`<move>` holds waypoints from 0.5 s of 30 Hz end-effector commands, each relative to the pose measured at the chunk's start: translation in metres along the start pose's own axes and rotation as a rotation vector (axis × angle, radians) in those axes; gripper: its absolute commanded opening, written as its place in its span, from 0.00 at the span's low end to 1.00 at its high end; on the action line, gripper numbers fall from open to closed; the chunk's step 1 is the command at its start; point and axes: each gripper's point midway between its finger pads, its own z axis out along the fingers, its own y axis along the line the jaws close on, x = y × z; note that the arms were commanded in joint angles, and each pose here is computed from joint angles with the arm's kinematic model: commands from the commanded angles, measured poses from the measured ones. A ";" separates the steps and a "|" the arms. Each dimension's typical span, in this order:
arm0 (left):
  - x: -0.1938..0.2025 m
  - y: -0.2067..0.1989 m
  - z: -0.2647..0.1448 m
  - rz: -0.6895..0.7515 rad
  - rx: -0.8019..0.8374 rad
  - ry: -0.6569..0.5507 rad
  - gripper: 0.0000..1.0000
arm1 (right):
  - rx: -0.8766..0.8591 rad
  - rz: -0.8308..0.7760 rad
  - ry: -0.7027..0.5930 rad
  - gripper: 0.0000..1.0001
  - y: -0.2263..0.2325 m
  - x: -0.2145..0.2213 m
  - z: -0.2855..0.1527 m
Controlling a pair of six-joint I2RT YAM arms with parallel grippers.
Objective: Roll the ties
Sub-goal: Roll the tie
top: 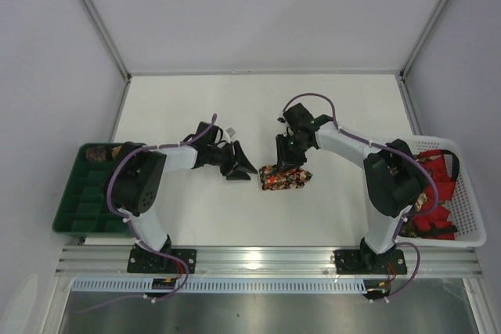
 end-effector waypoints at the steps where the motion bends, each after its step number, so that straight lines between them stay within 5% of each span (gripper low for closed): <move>1: -0.009 -0.019 -0.001 0.040 0.056 -0.004 0.49 | 0.017 -0.011 0.003 0.33 -0.003 0.000 0.003; 15: -0.006 -0.028 0.006 0.044 0.113 0.025 0.56 | 0.089 0.033 0.009 0.29 -0.021 0.010 0.006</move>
